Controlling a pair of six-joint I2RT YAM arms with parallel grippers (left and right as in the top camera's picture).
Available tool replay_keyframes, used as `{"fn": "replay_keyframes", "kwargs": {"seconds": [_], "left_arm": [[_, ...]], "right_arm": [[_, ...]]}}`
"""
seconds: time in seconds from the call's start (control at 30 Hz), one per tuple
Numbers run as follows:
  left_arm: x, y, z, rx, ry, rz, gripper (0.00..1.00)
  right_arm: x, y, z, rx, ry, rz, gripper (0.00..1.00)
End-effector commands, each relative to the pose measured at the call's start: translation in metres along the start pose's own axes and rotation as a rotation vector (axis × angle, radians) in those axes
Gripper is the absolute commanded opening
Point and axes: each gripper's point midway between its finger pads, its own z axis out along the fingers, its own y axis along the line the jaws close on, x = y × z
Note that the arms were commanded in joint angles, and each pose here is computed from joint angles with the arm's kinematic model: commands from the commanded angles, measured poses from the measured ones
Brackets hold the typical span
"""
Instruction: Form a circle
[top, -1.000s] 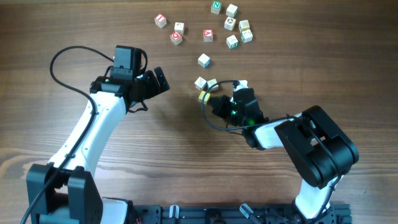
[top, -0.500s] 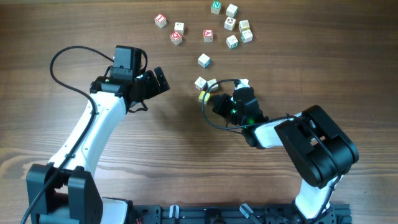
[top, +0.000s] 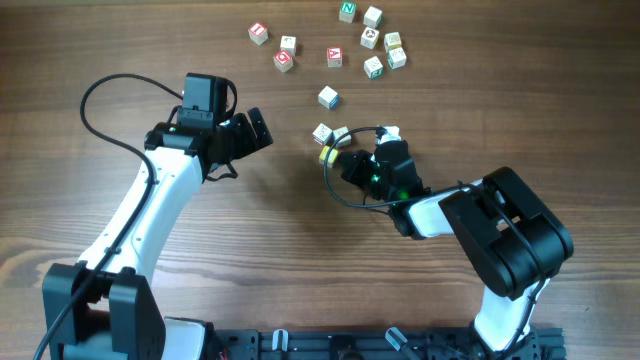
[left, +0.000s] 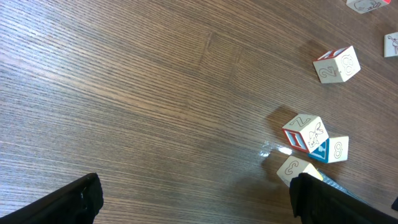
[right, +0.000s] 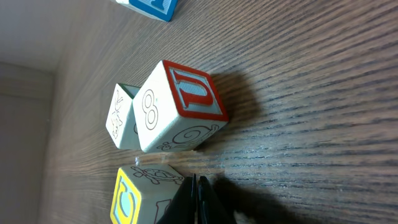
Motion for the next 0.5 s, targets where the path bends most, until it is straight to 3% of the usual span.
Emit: {"fn": "replay_keyframes", "kwargs": {"seconds": [0.0,0.23,0.47], "left_arm": [[-0.001,0.003,0.0,-0.01,-0.006,0.017,1.0],[-0.001,0.003,0.0,-0.01,-0.006,0.017,1.0],[-0.001,0.003,0.0,-0.01,-0.006,0.017,1.0]], "right_arm": [[0.003,-0.011,0.004,0.028,0.009,-0.016,0.05],[0.017,-0.024,-0.02,0.167,0.112,-0.071,0.04],[0.022,-0.008,-0.02,0.133,0.11,-0.111,0.05]]}}
